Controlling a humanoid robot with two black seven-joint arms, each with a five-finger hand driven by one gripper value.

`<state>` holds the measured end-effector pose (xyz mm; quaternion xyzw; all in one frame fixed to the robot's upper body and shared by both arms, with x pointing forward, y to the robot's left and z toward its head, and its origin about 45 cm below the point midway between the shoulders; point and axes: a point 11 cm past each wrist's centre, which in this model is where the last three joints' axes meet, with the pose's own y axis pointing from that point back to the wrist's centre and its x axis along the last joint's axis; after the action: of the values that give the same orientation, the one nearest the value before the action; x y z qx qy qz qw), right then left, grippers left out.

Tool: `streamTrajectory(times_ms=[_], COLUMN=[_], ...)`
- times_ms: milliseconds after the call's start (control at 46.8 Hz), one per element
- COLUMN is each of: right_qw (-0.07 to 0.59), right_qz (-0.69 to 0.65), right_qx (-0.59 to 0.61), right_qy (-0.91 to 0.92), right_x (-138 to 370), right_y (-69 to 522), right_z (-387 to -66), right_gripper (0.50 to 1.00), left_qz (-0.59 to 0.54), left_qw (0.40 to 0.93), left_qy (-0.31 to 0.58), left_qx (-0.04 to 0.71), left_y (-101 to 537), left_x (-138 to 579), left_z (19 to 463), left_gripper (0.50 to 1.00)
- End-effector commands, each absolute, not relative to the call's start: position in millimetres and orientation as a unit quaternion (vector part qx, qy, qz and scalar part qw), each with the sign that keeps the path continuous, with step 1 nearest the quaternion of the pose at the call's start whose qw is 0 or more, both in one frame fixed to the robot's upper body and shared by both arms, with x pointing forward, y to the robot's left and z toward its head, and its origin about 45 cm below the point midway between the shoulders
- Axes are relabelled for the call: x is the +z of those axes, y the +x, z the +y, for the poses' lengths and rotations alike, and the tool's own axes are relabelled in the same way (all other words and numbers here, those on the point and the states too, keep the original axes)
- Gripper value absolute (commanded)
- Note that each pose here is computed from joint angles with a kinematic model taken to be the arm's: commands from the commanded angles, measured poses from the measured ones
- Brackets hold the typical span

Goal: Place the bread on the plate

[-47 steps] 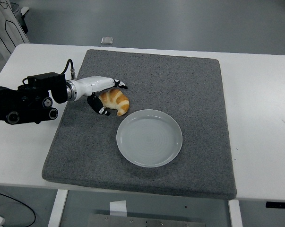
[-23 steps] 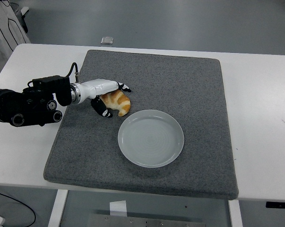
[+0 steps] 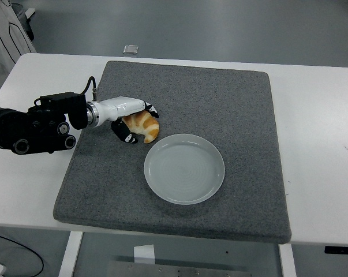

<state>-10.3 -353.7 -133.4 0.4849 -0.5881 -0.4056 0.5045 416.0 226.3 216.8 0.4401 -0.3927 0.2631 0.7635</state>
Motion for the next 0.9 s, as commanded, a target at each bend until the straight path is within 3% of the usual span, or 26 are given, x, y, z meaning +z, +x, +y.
streamTrajectory(times_ms=[0, 171, 385, 449, 876], right_qw=[0.505, 0.505, 0.505, 0.504, 0.504], right_qz=[-0.588, -0.588, -0.588, -0.588, -0.588], right_qx=[-0.405, -0.406, -0.405, -0.405, -0.405], right_qy=[0.485, 0.485, 0.485, 0.485, 0.485], right_x=[-133, -133, -133, -133, -133], right_y=[-10, -10, -10, -10, -9], right_z=[-354, -354, -354, -354, -354], right_gripper=[0.932, 0.932, 0.932, 0.932, 0.932], left_qz=[-0.399, -0.407, -0.416, -0.419, -0.435], left_qw=[0.761, 0.758, 0.754, 0.755, 0.744], left_qy=[0.440, 0.441, 0.443, 0.441, 0.437], left_qx=[0.261, 0.257, 0.248, 0.246, 0.255], left_y=[417, 417, 416, 416, 424], left_x=[219, 220, 220, 220, 238], left_z=[227, 228, 228, 228, 236], left_gripper=[0.861, 0.810, 0.624, 0.591, 0.500])
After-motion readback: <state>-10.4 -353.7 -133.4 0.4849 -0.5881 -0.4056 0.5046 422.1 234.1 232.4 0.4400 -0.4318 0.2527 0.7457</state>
